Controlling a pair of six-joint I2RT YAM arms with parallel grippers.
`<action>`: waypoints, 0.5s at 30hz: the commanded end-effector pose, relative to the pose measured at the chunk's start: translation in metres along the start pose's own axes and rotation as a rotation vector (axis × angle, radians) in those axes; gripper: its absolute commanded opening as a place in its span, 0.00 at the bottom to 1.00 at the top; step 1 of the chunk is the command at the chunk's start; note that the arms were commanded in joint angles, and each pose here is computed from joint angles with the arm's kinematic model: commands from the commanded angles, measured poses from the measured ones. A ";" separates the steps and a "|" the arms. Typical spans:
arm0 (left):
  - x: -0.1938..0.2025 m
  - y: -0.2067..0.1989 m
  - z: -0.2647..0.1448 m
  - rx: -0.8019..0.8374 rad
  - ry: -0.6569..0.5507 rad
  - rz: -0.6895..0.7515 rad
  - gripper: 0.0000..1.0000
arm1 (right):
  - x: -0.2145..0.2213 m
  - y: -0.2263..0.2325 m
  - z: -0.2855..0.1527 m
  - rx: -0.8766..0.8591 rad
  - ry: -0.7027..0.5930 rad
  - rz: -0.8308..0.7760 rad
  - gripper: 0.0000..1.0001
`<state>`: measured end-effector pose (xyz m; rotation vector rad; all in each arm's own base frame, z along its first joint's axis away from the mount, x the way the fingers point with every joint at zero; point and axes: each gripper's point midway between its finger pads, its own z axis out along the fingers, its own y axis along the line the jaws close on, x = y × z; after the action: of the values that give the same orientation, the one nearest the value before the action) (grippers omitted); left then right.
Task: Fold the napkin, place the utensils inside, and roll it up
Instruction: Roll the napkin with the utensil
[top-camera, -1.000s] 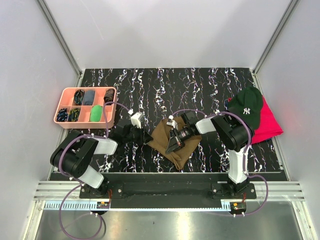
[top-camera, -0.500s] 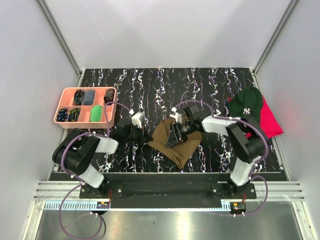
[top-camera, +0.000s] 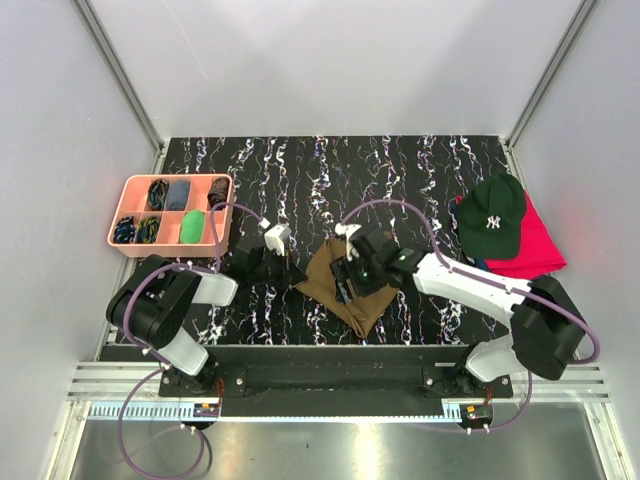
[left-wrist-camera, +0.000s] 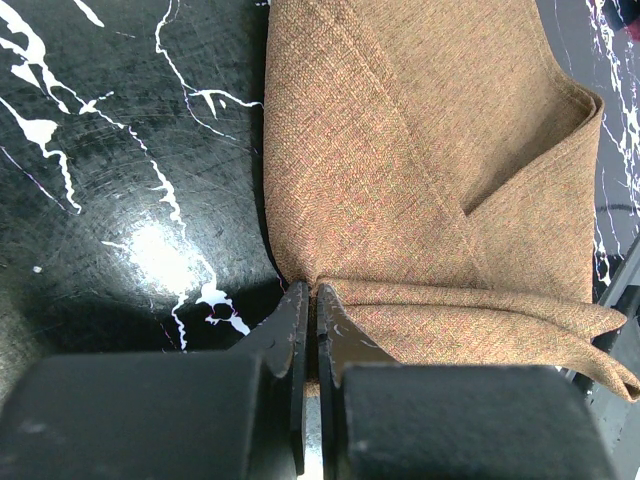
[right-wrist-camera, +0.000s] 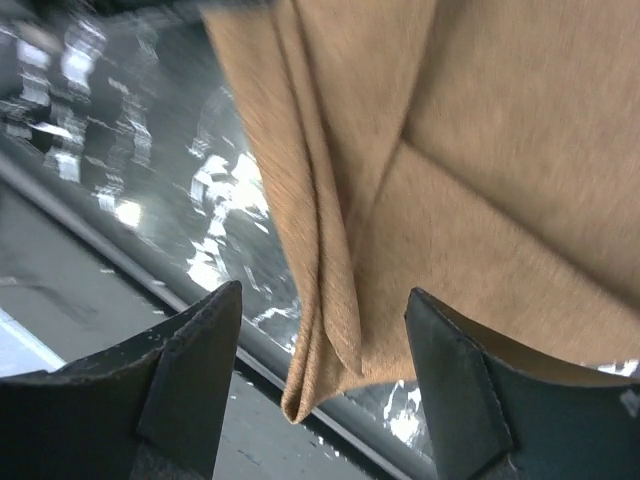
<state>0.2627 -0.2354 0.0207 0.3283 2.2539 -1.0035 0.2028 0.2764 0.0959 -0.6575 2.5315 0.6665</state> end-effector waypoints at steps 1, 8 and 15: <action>0.001 -0.004 0.003 0.026 0.020 0.023 0.00 | 0.026 -0.019 0.008 0.225 0.054 0.003 0.75; 0.000 -0.004 0.003 0.023 0.017 0.022 0.00 | 0.042 -0.007 0.017 0.272 0.117 -0.048 0.69; 0.000 -0.004 0.002 0.019 0.017 0.021 0.00 | 0.060 0.005 0.019 0.312 0.159 -0.077 0.64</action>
<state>0.2625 -0.2354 0.0206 0.3284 2.2547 -1.0038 0.1565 0.2637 0.0412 -0.7575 2.6863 0.2381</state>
